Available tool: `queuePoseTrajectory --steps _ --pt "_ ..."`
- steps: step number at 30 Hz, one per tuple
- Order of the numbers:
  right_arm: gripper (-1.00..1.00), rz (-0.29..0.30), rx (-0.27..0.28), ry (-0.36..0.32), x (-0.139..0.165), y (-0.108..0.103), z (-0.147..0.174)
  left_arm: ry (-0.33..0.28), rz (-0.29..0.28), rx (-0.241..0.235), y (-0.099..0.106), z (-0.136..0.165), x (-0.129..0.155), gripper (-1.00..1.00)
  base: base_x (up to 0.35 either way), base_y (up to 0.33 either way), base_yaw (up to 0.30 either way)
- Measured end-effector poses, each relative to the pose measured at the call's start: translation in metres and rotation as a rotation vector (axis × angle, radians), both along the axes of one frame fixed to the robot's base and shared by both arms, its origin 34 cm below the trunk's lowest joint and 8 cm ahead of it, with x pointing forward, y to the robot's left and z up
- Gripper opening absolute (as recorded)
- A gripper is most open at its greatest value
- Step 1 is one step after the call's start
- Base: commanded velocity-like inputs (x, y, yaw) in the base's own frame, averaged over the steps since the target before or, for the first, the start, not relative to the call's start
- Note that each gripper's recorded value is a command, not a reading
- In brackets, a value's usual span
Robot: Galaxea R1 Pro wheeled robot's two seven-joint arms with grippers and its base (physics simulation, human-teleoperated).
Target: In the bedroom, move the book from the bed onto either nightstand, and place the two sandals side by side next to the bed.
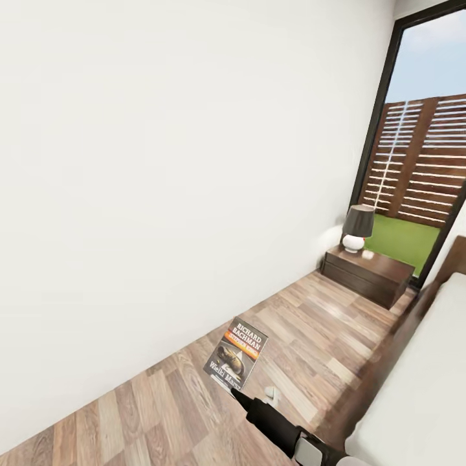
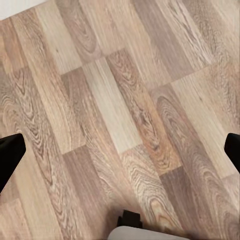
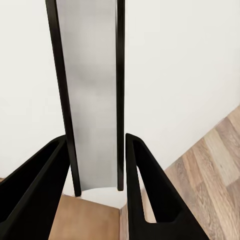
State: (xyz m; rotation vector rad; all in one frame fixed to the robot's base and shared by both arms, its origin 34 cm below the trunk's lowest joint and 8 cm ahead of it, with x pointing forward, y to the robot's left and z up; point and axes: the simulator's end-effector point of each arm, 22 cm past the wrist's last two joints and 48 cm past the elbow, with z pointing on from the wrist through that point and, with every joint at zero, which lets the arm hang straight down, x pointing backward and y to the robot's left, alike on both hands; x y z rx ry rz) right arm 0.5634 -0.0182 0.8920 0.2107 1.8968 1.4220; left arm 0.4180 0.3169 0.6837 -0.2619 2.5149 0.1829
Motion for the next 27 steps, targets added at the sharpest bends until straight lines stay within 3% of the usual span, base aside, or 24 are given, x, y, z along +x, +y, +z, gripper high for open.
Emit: queuePoseTrajectory --steps 11,27 --pt "-1.0 0.0 0.0 0.0 -0.0001 0.0001 0.0 -0.004 0.0 0.001 0.0001 0.0005 0.0008 1.0 0.286 0.138 -0.047" --pt "-1.0 0.0 0.0 0.0 -0.0001 0.0 0.0 -0.005 -0.001 0.001 0.0 0.0006 0.001 1.0 0.274 0.203 -0.248"
